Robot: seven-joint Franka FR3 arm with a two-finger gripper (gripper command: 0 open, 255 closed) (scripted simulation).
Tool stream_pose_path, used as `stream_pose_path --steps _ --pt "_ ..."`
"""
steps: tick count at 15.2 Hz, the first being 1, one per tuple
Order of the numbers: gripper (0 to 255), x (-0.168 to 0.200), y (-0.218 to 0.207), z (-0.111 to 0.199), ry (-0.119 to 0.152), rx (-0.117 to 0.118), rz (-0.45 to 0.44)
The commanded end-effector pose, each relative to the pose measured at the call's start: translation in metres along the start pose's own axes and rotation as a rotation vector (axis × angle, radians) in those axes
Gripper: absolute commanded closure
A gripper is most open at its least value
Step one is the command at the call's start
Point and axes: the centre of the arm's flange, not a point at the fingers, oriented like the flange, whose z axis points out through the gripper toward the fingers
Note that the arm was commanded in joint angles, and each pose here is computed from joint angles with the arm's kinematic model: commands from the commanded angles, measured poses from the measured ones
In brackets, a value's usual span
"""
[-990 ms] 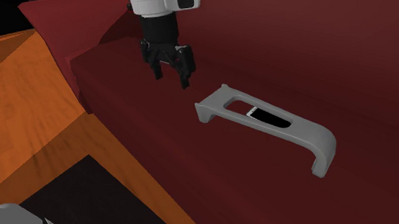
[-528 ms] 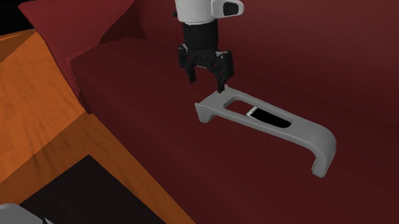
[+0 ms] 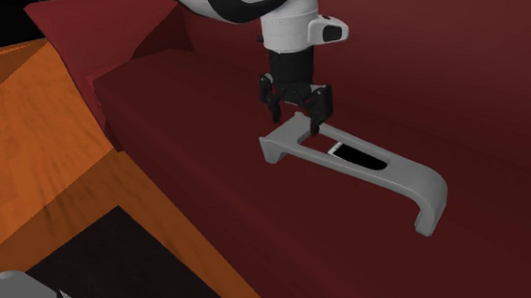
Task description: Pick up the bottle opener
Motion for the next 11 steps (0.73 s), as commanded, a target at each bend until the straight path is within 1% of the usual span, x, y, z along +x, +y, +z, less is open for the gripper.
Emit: stream_pose_path --steps 1,2,4,5,11 --pt "0 -0.0002 -0.0015 0.0106 0.001 0.0 0.0" --pt "0 -0.0005 -0.002 0.0189 0.001 0.0 0.0" --pt "0 -0.0005 -0.002 0.0189 0.001 0.0 0.0" --pt "255 -0.0005 -0.0015 0.0189 0.0 0.0 0.0" --pt "255 -0.0004 -0.002 0.0186 0.0 0.0 0.0"
